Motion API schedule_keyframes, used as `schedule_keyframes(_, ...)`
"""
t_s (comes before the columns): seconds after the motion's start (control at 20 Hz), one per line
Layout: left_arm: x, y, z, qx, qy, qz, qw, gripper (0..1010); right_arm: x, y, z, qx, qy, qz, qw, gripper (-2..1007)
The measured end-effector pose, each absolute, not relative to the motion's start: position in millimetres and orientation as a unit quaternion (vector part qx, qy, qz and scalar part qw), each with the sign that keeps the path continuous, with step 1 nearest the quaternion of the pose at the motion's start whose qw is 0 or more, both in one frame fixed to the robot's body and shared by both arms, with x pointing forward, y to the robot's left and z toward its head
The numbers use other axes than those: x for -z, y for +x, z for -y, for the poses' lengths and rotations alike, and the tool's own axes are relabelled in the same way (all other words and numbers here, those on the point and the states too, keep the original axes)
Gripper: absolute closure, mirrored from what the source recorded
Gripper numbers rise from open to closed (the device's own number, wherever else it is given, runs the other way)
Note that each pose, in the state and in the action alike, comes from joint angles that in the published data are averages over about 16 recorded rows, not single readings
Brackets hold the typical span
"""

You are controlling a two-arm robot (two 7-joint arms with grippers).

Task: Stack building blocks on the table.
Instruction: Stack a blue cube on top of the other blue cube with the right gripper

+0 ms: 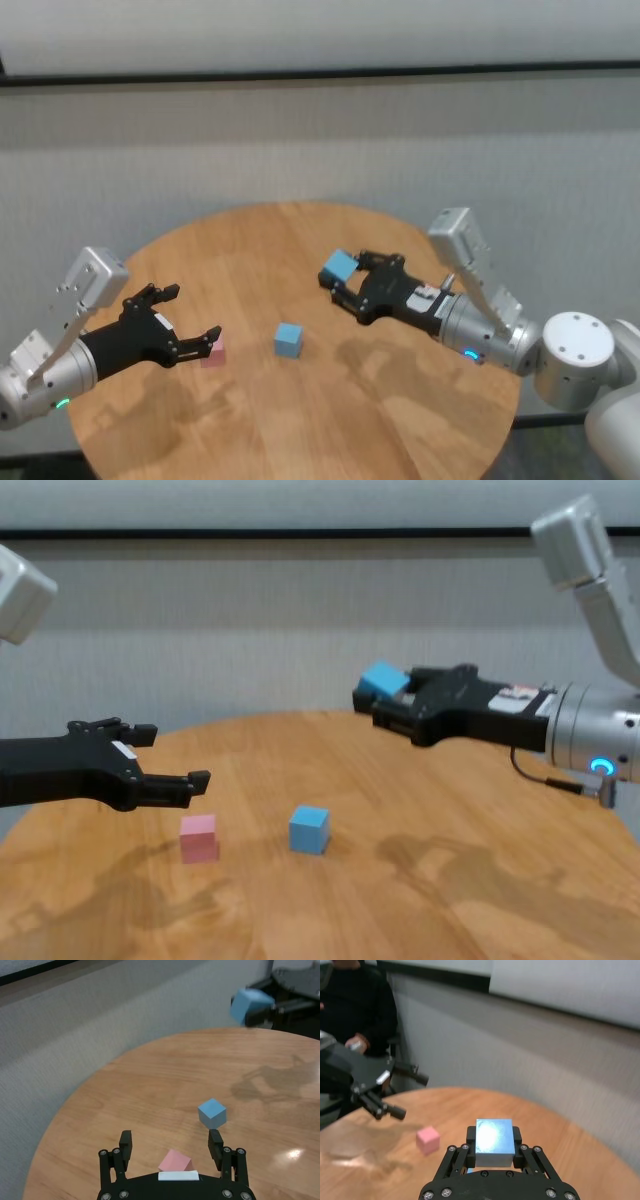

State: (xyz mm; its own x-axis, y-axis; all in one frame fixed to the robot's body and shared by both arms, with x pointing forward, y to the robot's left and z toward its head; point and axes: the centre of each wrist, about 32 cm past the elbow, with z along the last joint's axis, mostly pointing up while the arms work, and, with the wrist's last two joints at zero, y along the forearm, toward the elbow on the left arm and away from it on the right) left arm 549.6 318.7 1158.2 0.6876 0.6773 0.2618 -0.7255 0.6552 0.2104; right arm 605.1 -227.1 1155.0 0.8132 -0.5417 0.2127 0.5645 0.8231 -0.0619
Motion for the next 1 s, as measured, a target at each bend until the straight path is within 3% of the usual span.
schedule_keyframes(1.0, -1158, 550, -319, -0.387, 0.15, 0.08, 0.906, 10, -1135, 626, 203, 0.273, -0.097, 0.026, 0.957, 635)
